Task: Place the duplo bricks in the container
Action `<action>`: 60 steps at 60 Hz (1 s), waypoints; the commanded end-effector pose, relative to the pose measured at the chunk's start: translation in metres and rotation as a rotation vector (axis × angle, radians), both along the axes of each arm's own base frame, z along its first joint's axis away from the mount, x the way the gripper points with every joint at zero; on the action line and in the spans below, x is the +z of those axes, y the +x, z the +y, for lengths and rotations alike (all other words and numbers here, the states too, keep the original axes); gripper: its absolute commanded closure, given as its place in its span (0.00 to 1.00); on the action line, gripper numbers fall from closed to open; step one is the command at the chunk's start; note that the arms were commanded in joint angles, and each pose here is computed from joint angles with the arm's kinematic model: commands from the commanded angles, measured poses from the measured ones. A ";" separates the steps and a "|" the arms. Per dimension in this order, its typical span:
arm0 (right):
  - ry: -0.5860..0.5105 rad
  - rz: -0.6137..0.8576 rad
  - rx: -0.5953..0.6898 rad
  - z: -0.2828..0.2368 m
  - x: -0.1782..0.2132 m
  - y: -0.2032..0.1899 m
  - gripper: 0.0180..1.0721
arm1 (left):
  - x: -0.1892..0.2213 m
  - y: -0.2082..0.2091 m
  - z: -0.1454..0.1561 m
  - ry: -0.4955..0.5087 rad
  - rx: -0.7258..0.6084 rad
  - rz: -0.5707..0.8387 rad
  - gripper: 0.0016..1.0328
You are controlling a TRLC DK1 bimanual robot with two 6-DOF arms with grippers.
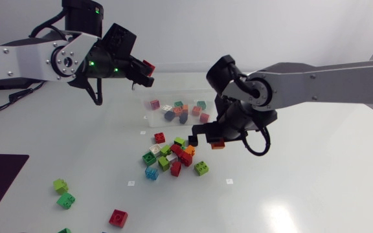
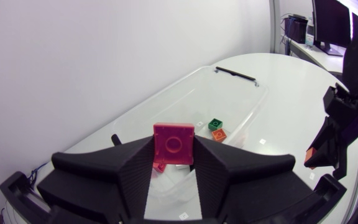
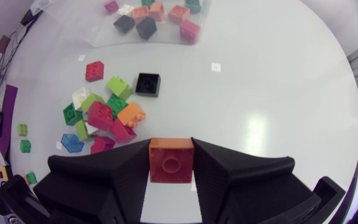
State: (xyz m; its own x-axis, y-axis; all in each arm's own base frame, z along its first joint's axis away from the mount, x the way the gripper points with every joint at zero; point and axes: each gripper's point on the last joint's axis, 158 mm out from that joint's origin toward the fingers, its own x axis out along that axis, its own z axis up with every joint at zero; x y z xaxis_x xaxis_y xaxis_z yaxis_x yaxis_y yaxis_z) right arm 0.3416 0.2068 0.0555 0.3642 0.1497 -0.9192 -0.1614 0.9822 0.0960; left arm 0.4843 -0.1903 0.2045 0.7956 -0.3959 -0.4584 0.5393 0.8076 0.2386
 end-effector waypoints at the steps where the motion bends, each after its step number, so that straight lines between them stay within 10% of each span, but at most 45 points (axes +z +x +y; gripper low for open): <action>1: 0.029 -0.068 0.040 0.002 0.024 0.019 0.66 | 0.000 0.015 -0.005 -0.034 0.037 -0.002 0.68; 16: 0.079 -0.180 0.119 0.008 0.062 0.050 0.66 | -0.012 0.029 -0.001 -0.016 0.097 -0.009 0.11; 60: 0.156 -0.480 0.282 0.032 0.124 0.147 0.66 | -0.060 -0.096 0.061 0.250 -0.068 0.170 0.09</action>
